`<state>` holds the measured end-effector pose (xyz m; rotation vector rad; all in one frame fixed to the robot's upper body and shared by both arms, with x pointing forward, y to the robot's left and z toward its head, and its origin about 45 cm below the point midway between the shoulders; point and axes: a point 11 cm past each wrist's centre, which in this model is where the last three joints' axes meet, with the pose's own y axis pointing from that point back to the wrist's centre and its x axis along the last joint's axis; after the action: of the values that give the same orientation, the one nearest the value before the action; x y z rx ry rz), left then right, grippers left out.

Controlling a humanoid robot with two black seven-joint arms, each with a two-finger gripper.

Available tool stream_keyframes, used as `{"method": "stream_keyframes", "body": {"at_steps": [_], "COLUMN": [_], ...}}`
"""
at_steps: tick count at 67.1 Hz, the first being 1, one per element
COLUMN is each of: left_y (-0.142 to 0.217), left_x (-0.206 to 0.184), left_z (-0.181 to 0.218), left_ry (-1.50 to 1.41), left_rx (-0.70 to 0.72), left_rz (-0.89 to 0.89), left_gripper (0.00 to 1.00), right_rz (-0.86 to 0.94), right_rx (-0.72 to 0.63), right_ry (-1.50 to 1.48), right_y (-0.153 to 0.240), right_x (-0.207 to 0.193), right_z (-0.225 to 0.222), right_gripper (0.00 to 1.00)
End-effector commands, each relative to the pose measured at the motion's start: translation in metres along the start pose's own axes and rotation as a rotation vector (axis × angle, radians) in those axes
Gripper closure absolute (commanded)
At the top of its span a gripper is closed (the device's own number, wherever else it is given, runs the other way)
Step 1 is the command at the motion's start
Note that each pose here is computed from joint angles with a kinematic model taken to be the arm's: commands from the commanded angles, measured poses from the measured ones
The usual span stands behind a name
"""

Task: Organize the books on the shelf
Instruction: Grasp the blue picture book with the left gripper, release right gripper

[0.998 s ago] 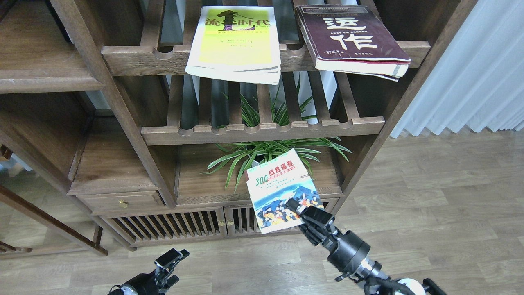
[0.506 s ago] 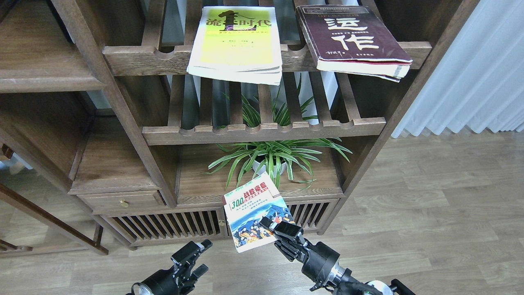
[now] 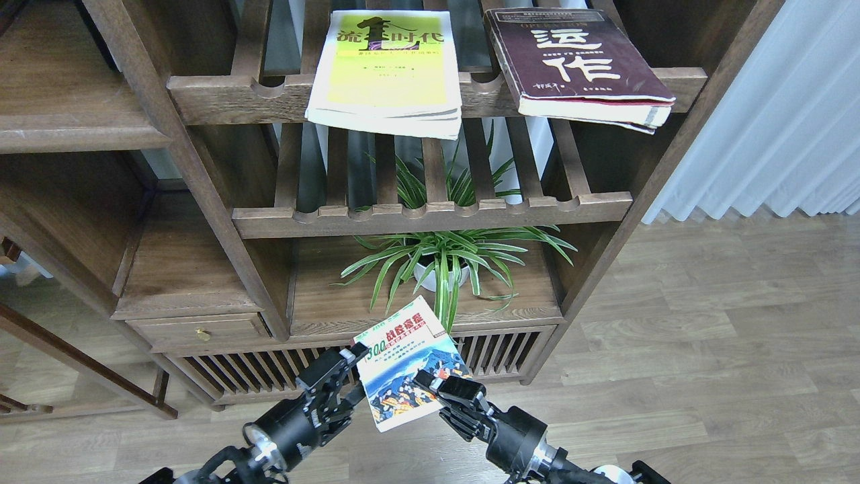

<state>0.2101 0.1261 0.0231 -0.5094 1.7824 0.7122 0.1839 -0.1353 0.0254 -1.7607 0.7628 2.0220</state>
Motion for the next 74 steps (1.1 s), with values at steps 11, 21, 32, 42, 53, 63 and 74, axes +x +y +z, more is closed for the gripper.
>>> {"method": "stream_keyframes", "body": {"at_steps": [11, 21, 32, 42, 53, 63, 74], "left_y": [-0.007, -0.007, -0.014, -0.016, -0.019, -0.023, -0.019], "left_x": [0.003, 0.005, -0.007, -0.009, -0.014, -0.024, -0.018], "left_z": [0.001, 0.008, 0.019, 0.016, 0.012, 0.013, 0.012], "left_ry": [-0.012, -0.024, -0.034, -0.039, -0.041, -0.049, -0.036], "left_rx": [0.001, -0.01, -0.03, -0.016, -0.003, 0.0, -0.012], "left_rz": [0.018, 0.032, 0.003, 0.001, -0.014, -0.04, -0.031], "left_gripper": [0.0, 0.0, 0.0, 0.0, 0.0, 0.0, 0.01], "right_rz": [-0.04, -0.073, -0.072, -0.064, -0.063, -0.05, -0.078], "right_rx": [-0.009, -0.01, -0.045, -0.071, -0.068, -0.067, -0.041], "right_ry": [0.015, 0.018, 0.017, 0.015, 0.012, -0.008, -0.059], "right_y": [-0.007, -0.011, -0.014, -0.015, -0.014, -0.011, -0.012], "right_x": [-0.013, -0.023, -0.023, -0.02, -0.02, -0.014, -0.018], "right_z": [-0.001, -0.001, 0.009, 0.017, 0.017, 0.022, 0.02], "right_gripper": [0.98, 0.98, 0.98, 0.98, 0.98, 0.97, 0.98]}}
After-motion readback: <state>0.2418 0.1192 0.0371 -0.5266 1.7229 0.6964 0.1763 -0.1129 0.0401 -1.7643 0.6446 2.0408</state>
